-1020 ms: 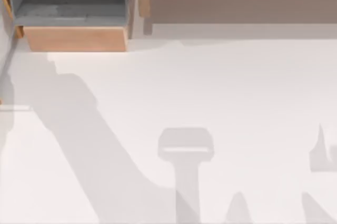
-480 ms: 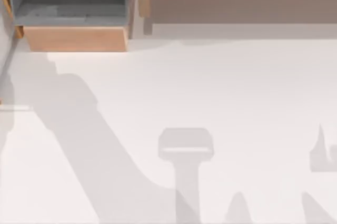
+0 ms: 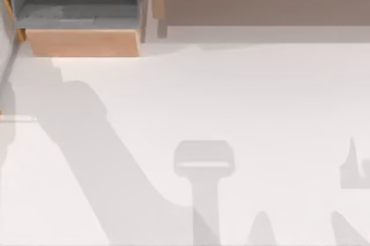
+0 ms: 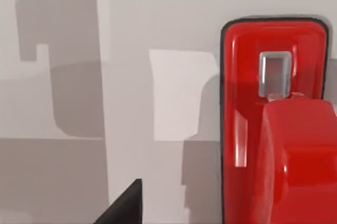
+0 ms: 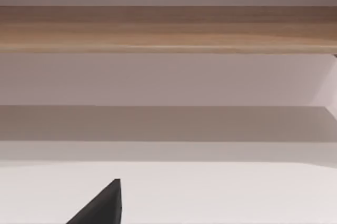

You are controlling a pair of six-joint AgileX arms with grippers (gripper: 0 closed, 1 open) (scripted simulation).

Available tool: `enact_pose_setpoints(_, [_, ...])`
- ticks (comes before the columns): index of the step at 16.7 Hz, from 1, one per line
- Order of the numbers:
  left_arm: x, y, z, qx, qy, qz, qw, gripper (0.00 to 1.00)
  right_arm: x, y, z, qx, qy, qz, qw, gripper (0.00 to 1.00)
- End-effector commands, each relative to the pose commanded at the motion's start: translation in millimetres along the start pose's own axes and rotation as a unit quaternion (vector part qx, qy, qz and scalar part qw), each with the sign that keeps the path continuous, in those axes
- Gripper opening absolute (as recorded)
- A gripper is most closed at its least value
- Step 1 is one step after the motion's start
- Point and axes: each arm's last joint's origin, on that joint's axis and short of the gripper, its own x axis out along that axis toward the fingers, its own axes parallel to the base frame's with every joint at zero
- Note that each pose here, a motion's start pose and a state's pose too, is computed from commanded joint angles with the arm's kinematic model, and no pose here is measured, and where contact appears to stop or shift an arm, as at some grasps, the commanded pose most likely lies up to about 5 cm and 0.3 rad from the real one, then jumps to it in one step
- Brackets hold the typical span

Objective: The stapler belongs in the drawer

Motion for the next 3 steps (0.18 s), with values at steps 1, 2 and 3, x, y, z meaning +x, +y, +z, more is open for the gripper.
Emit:
enact_pose_setpoints(1, [0.0, 0.0, 0.0, 0.000, 0.000, 0.000, 1.000, 1.00, 0.0, 0.0, 0.0, 0.000, 0.000, 0.000, 1.000, 1.00])
enact_pose_setpoints(2, [0.0, 0.0, 0.0, 0.000, 0.000, 0.000, 1.000, 1.00, 0.0, 0.0, 0.0, 0.000, 0.000, 0.000, 1.000, 1.00])
enact_pose_setpoints(3, [0.0, 0.0, 0.0, 0.000, 0.000, 0.000, 1.000, 1.00, 0.0, 0.0, 0.0, 0.000, 0.000, 0.000, 1.000, 1.00])
